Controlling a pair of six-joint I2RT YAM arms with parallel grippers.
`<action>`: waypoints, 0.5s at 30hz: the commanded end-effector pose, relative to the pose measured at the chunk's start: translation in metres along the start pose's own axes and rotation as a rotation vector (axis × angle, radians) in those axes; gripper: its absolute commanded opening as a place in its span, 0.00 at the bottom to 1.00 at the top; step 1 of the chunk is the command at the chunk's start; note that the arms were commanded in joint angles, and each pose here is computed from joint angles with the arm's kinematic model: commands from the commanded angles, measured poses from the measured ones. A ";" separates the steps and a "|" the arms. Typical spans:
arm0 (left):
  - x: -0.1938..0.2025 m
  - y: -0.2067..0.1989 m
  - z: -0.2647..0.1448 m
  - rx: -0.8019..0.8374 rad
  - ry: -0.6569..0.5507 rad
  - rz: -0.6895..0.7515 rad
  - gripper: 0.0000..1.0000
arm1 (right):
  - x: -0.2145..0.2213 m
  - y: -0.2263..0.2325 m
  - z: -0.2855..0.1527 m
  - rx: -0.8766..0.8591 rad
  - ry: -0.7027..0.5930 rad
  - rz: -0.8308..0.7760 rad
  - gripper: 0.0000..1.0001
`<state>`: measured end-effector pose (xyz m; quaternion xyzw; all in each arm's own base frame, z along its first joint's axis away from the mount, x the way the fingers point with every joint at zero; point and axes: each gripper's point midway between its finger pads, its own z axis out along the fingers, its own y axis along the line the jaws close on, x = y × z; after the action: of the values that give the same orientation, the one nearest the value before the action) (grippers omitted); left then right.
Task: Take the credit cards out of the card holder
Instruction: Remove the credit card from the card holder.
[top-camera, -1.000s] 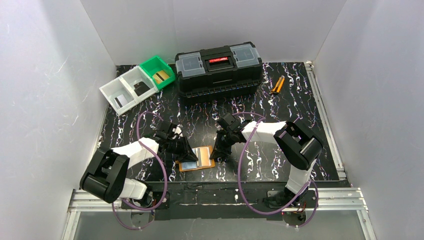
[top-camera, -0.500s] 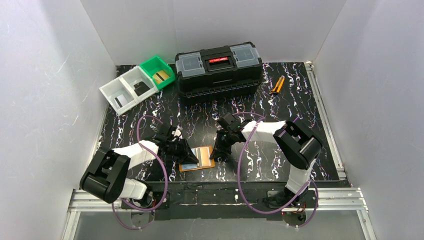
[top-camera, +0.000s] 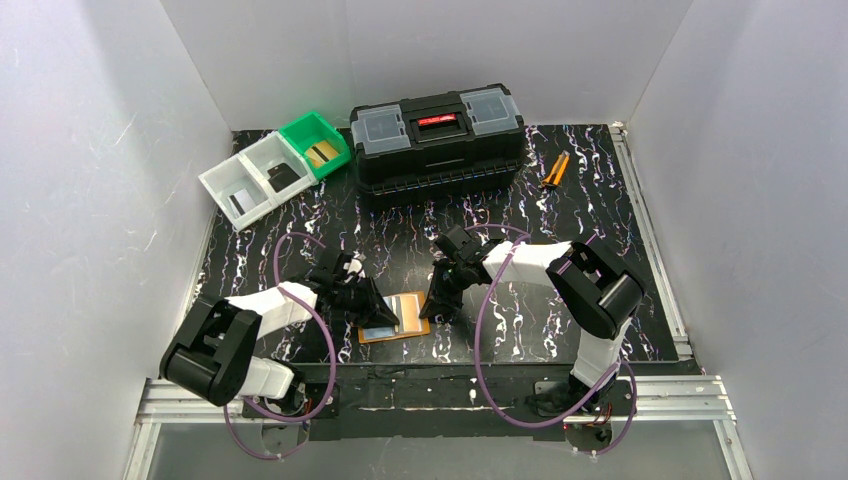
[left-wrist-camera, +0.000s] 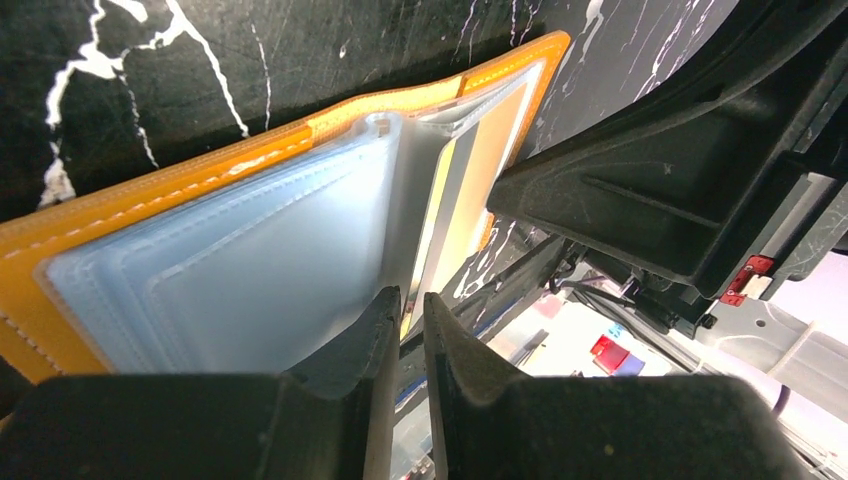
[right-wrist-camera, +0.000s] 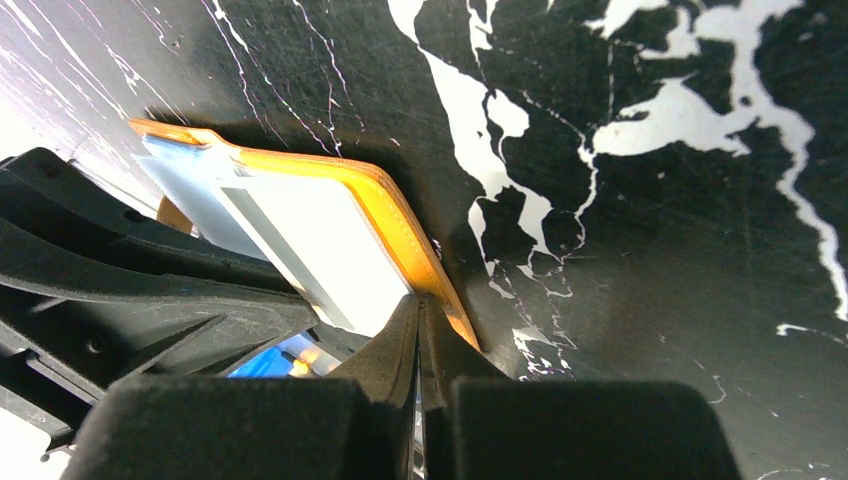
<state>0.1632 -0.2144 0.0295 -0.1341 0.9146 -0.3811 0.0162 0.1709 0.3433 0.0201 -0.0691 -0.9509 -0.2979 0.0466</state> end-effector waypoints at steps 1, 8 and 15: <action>0.005 -0.001 0.002 0.022 0.022 -0.005 0.13 | 0.010 -0.063 0.018 0.226 0.013 0.031 0.03; 0.006 0.002 0.002 0.008 0.020 -0.012 0.01 | 0.010 -0.064 0.019 0.226 0.013 0.033 0.03; 0.003 0.018 -0.011 -0.122 -0.017 0.005 0.00 | 0.011 -0.066 0.017 0.231 0.011 0.037 0.03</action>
<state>0.1607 -0.2119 0.0259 -0.1394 0.9174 -0.3724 0.0127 0.1706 0.3436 0.0200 -0.0690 -0.9507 -0.2985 0.0475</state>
